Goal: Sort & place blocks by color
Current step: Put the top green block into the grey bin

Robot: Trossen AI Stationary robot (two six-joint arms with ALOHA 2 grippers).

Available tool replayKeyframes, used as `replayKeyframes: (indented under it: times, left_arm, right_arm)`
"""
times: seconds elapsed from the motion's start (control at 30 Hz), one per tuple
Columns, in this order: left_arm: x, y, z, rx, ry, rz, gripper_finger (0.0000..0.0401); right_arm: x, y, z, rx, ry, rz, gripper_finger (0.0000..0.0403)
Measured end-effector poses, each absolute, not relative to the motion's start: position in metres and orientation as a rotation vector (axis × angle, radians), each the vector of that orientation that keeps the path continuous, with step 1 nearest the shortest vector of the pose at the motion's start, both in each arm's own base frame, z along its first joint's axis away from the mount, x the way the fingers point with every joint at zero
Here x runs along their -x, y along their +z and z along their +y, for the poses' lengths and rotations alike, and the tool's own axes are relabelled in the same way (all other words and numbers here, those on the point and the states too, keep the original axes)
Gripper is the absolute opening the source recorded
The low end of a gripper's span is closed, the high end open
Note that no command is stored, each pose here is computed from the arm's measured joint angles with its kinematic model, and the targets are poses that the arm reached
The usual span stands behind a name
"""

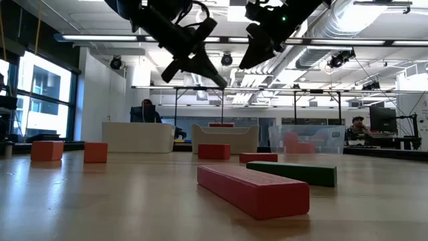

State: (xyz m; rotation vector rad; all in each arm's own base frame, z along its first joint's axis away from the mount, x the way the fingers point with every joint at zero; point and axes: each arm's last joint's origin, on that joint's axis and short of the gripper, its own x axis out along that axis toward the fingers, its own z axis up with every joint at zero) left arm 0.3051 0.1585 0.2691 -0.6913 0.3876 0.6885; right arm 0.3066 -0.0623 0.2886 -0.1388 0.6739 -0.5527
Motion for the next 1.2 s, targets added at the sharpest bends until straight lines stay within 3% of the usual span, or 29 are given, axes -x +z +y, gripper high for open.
replayKeyframes:
  times: [0.6, 1.2]
  left_arm:
    - [-0.282, 0.252, 0.222, 0.285, 0.741, 0.499, 0.0035]
    - [-0.298, 0.192, 0.238, 0.225, 0.675, 0.692, 0.0035]
  right_arm:
    - [-0.304, 0.293, -0.087, -0.115, -0.702, 0.544, 0.0188]
    - [-0.304, 0.294, -0.089, -0.186, -0.766, 0.493, 0.0188]
